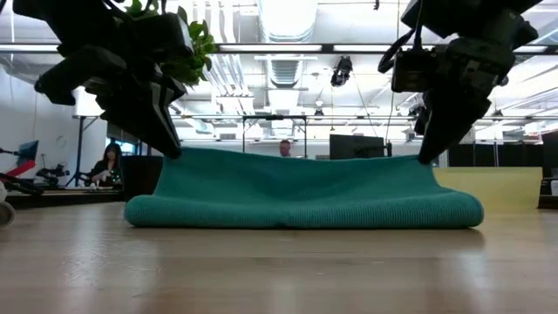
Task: Fold microfiber towels
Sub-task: Fold the blue microfiber towel
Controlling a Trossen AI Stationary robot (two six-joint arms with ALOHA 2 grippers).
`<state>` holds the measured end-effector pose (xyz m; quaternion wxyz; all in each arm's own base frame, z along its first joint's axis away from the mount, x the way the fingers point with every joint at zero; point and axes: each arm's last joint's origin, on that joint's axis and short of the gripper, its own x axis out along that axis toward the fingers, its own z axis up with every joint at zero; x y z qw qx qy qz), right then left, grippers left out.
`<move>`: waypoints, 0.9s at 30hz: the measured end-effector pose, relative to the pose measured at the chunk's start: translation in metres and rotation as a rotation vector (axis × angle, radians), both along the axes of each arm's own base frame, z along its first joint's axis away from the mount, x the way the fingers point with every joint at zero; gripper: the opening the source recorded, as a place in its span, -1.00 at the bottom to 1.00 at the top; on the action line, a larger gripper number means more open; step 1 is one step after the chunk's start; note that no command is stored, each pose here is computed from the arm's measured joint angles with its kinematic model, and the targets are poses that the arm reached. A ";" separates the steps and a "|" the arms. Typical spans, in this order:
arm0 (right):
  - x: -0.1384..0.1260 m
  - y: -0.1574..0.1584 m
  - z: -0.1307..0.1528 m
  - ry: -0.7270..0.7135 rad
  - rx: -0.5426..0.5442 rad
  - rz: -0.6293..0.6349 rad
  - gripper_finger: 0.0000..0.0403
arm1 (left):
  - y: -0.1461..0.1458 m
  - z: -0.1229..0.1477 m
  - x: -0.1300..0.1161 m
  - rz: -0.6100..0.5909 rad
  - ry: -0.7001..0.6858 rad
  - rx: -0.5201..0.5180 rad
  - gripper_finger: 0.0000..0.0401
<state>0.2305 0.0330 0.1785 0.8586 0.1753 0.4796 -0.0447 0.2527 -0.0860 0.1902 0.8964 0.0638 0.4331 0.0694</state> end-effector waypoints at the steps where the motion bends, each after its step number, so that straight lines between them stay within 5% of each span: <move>1: 0.000 -0.001 0.000 -0.001 -0.002 0.000 -0.96 | 0.000 0.000 0.000 0.001 -0.001 0.001 -1.00; 27: -0.002 -0.026 -0.008 0.006 -0.033 -0.089 -0.96 | 0.030 -0.010 0.002 0.184 -0.003 0.042 -1.00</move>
